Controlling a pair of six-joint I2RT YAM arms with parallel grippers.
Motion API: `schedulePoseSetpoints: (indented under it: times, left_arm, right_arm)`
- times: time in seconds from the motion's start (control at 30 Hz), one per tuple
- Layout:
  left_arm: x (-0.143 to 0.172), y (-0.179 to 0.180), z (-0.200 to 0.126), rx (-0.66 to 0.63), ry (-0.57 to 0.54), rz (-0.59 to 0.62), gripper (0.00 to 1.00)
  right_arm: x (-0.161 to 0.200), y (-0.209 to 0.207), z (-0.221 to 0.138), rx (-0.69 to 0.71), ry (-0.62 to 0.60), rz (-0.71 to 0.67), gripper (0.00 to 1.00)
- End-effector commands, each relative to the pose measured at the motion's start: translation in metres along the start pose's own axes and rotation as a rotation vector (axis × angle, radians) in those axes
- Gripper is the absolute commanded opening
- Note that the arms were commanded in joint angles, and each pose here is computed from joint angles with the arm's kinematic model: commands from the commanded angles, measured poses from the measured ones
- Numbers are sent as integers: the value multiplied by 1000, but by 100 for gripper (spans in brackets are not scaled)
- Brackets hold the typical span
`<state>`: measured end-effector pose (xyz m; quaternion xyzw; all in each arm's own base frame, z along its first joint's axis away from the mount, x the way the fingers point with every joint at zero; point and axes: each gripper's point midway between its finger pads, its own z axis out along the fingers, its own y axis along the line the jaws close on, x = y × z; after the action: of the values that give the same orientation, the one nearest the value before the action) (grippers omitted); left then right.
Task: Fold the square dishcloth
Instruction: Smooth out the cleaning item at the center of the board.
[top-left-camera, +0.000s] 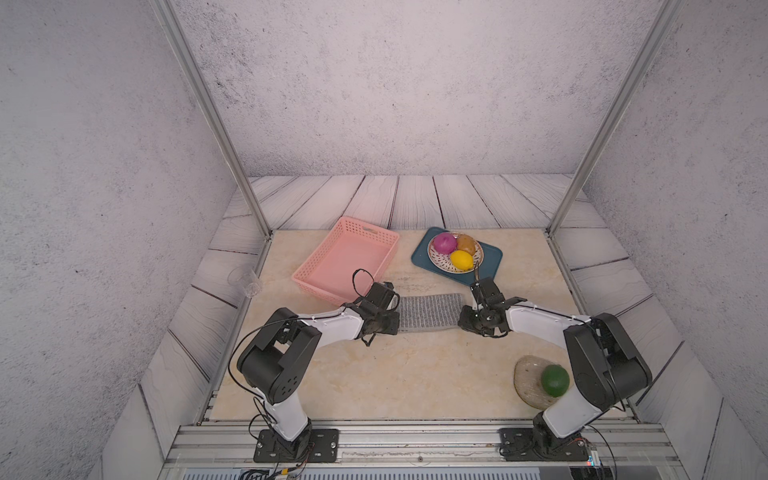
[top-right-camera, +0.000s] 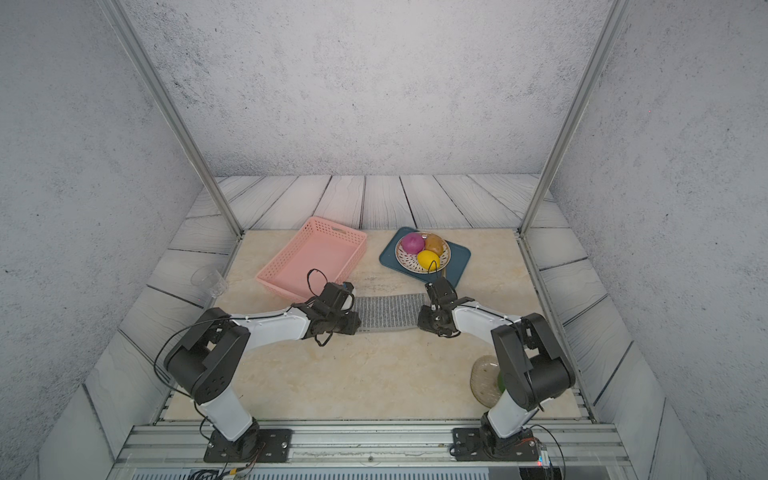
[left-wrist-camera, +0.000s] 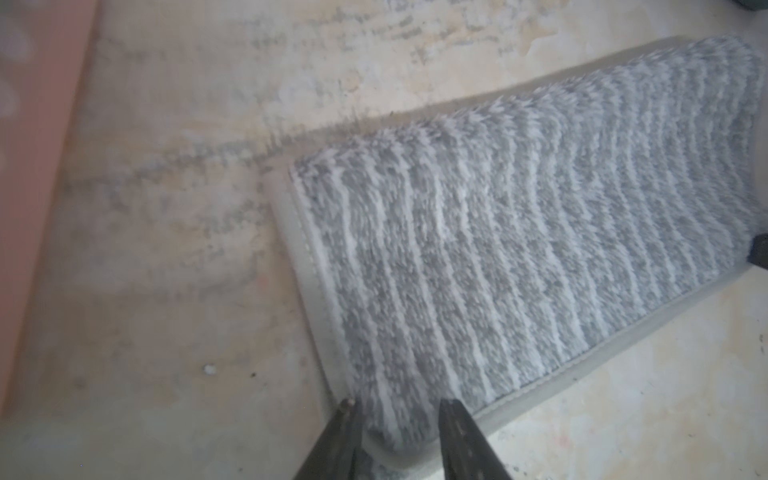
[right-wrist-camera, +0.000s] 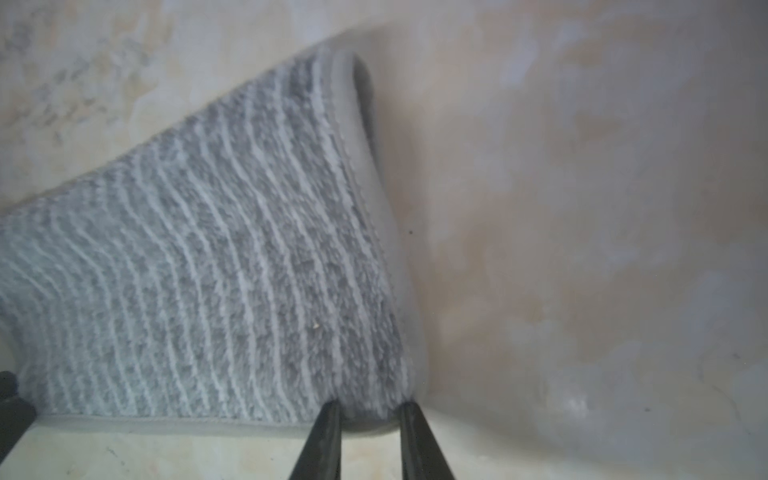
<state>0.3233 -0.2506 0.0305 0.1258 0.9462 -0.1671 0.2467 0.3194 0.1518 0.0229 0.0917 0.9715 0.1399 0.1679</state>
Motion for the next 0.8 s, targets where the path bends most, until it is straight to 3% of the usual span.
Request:
schedulePoseSetpoints:
  times: [0.0,0.37,0.77]
  left_arm:
    - [11,10,4,-51,24,-6,39]
    - [37,25,5,-85,51,10,38]
    - [52,29,-31,-72,3,-34,38]
  right_arm:
    - [4,-12,6,49,-1,17,25]
    - [20,-28,10,99,28,34,25]
    - [38,-35,-16,81,20,49,26]
